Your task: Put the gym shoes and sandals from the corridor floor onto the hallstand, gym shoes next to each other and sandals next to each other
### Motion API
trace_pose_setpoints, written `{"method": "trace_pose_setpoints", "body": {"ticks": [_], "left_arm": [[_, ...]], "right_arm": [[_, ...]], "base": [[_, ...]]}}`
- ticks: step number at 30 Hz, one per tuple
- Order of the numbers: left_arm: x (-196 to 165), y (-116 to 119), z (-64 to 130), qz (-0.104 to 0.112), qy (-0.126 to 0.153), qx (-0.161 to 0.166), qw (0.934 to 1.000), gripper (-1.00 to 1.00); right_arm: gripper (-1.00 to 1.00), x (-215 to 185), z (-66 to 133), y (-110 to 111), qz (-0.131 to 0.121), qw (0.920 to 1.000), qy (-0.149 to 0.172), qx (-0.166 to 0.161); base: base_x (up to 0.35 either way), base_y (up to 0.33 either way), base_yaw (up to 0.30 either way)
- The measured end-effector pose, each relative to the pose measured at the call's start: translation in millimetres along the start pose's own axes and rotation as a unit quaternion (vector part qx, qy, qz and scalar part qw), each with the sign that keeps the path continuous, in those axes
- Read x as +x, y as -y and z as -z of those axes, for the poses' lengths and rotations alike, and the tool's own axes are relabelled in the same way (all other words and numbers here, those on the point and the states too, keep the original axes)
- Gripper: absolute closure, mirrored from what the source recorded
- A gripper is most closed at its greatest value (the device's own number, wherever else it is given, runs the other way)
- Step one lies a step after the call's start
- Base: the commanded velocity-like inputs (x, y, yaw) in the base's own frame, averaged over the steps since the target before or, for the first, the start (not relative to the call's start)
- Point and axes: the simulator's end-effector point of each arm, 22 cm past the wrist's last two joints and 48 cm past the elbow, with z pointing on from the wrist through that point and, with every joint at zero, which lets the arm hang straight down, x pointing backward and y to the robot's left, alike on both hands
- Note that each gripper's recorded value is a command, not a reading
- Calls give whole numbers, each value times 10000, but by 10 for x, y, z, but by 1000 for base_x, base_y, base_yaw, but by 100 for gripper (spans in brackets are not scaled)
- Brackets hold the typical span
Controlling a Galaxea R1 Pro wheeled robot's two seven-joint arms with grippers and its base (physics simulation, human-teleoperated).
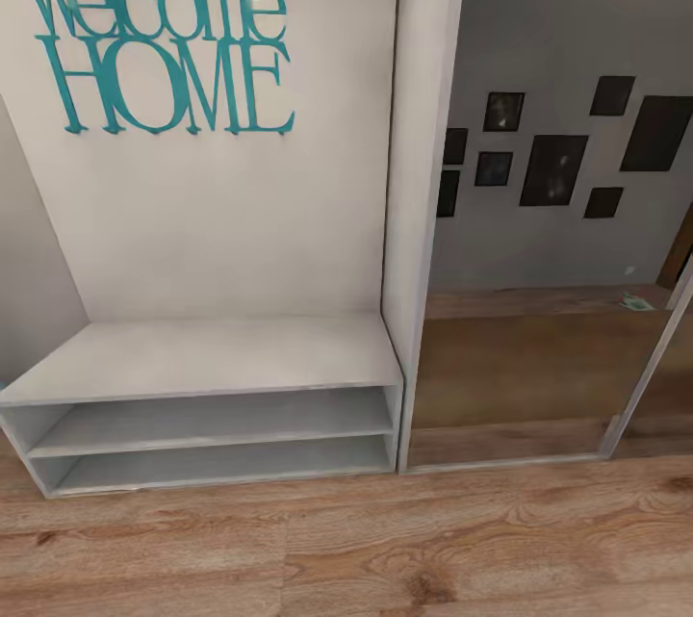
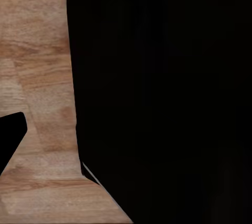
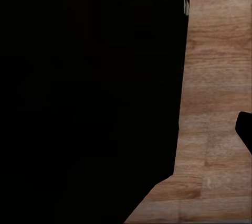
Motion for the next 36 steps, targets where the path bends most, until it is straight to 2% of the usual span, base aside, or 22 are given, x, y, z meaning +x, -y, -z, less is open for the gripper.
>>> {"method": "trace_pose_setpoints", "body": {"ticks": [6, 10, 24, 36], "left_arm": [[1, 38, 0, -1, -69, 29, 10000, -100], [-130, 33, 2, 11, 112, 30, 9999, -100], [-686, -160, 53, 40, 893, -95, 9960, -100], [-1277, -324, 177, 18, 1644, -197, 9862, -100]], "right_arm": [[-100, 32, 0, -50, 35, 9999, -32, -88], [-100, -28, 1, -56, 0, 9999, 5, -106], [-100, -42, 1, -52, -55, 9999, 18, -103], [-100, -338, 11, -25, -1, 9994, 327, -83]], "base": [[0, 0, 0], [0, 0, 0], [0, 0, 0], [0, 0, 0]]}}
